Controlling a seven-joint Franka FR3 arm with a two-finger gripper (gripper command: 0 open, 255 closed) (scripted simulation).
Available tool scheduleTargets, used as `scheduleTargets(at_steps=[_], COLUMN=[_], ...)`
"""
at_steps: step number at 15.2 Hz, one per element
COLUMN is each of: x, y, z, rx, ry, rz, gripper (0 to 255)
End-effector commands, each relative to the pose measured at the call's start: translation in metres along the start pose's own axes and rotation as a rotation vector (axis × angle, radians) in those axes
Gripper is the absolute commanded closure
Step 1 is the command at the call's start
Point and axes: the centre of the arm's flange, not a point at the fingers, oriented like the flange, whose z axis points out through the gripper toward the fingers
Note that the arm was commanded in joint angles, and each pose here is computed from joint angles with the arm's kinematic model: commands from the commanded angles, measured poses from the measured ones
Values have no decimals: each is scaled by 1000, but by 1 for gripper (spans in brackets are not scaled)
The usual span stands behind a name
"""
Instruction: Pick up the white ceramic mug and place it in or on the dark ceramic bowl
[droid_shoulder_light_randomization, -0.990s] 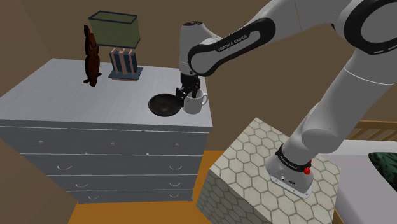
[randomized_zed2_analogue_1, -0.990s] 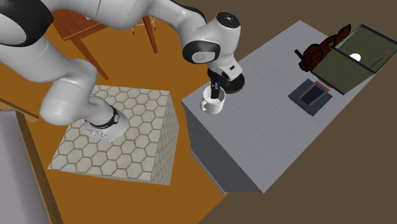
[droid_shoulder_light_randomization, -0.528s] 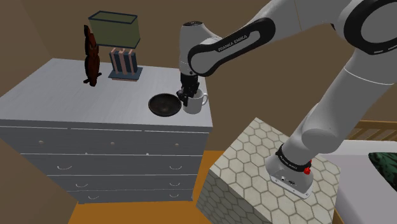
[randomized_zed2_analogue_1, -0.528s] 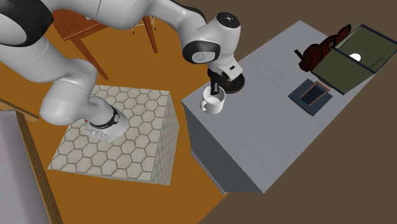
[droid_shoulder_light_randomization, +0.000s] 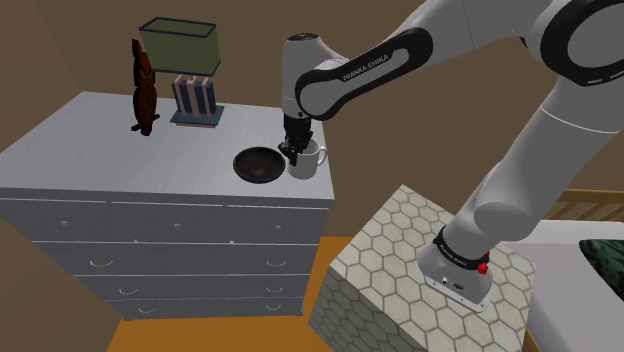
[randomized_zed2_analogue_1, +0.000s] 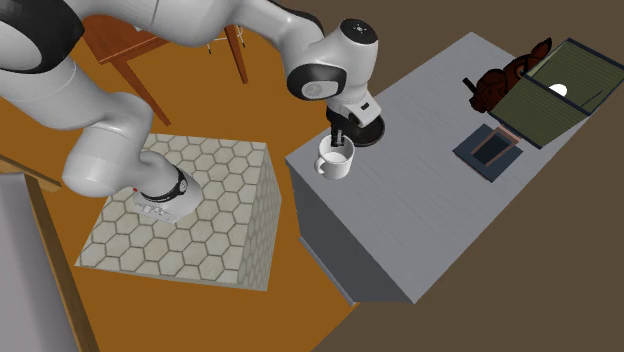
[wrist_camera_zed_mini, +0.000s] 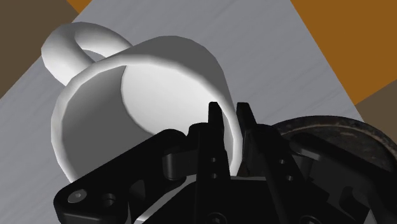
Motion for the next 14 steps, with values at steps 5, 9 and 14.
scheduleTargets(at_steps=[5, 9, 14], x=[-1, -2, -3], y=[0, 0, 0], z=[-26, -47, -73], rx=[0, 0, 0], ry=[-1, -1, -1], rz=[0, 0, 0], gripper=[255, 255, 255])
